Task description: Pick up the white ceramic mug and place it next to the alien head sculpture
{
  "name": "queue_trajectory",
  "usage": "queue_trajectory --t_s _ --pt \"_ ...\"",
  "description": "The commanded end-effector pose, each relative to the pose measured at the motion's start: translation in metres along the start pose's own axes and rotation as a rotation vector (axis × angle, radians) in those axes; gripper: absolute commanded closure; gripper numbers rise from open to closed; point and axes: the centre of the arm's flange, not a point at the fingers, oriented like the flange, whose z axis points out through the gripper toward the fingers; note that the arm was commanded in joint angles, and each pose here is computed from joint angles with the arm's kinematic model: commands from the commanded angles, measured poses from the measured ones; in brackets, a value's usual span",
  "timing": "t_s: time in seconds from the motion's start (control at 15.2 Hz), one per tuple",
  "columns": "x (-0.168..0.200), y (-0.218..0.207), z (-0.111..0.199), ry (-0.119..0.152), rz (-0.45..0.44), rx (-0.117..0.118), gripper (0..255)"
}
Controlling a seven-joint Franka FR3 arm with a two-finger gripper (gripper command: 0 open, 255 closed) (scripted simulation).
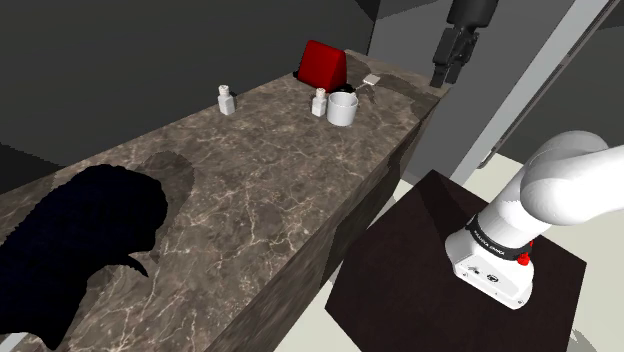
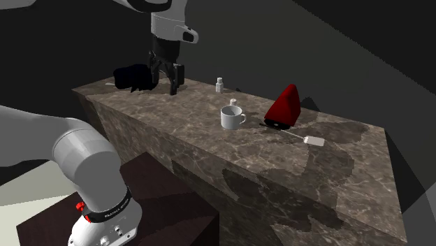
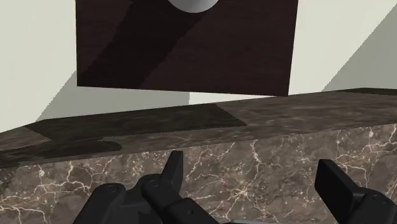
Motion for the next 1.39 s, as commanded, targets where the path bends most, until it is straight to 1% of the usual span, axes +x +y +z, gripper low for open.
queue_trajectory --t_s 0.0,1.32 --pt "0.000 0.000 0.000 0.000 0.000 0.000 0" --pt "0.227 0.008 0.107 0.089 0.063 -0.161 0"
